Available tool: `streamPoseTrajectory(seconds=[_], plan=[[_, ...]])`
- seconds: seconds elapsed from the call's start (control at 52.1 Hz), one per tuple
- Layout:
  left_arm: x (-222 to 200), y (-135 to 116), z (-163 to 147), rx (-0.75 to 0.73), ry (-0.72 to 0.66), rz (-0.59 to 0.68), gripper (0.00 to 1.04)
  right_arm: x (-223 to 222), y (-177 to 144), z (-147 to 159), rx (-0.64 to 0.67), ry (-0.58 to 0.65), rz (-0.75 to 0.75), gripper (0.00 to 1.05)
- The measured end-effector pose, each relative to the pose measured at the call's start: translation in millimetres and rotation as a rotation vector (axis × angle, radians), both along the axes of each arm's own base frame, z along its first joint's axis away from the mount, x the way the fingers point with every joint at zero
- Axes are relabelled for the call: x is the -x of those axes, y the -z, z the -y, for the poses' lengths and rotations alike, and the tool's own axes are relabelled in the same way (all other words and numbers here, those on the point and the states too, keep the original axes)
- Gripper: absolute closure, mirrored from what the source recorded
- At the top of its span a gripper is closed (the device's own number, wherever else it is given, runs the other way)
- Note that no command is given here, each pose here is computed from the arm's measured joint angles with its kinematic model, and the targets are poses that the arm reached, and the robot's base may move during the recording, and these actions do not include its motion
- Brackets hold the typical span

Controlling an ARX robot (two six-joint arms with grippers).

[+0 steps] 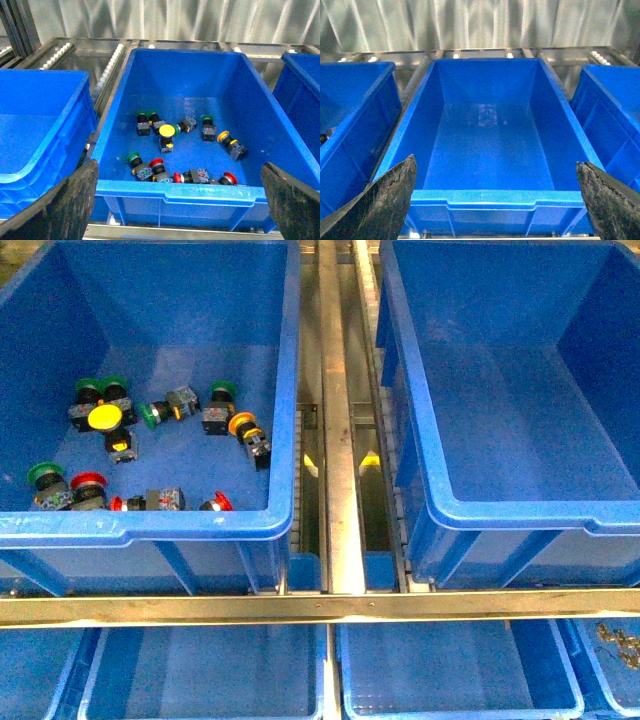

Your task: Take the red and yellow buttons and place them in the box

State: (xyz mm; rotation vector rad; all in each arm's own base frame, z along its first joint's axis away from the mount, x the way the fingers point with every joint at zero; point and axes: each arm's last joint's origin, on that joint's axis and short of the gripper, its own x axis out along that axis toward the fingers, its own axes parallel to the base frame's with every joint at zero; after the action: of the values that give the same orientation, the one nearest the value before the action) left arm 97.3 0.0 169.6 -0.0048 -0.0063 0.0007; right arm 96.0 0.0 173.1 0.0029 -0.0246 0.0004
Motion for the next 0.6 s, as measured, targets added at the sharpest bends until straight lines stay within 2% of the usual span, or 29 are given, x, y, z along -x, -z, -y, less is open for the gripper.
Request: streamPoseTrajectory(seconds=[0.595], plan=[[0.0, 0.0, 0.0, 0.000, 0.000, 0.000, 0.08, 0.0, 0.0, 0.0, 0.000, 0.000, 0.000, 0.07]])
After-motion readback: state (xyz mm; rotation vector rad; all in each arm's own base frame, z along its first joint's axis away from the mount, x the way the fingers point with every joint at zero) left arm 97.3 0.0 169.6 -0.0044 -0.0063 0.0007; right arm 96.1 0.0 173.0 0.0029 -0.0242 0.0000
